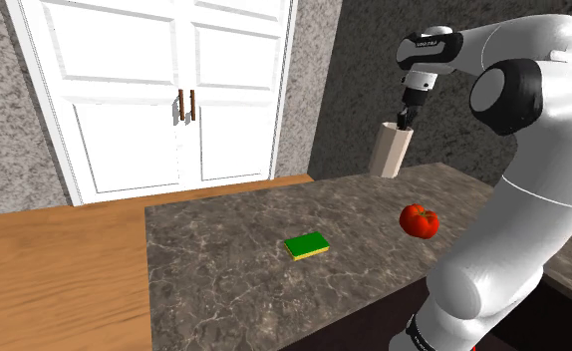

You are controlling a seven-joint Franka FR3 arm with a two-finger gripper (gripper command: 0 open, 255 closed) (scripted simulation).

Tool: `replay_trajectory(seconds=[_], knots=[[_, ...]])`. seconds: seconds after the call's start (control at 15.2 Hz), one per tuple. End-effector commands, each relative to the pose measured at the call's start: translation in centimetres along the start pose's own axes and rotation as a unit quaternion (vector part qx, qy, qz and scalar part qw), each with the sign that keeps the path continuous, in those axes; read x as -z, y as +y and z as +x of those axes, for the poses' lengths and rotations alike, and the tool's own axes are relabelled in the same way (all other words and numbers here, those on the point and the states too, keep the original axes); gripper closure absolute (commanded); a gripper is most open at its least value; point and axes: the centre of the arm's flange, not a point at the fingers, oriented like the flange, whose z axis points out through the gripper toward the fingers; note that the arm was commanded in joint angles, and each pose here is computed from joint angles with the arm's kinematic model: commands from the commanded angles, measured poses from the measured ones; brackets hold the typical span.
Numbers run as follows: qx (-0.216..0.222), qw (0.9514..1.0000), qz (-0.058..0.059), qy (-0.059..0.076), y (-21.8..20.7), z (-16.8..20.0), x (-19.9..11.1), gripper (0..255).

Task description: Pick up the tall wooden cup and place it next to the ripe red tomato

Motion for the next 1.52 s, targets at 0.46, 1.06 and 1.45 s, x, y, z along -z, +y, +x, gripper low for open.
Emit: replay_trajectory(seconds=[0.46, 1.06, 1.45], knots=[[0.001, 1.0, 0.0, 0.0, 10.6, -4.5, -1.5, 255], [0.001, 1.0, 0.0, 0.0, 18.6, -7.9, -4.1, 255], [0.001, 1.0, 0.0, 0.0, 18.6, -7.8, -7.3, 255]])
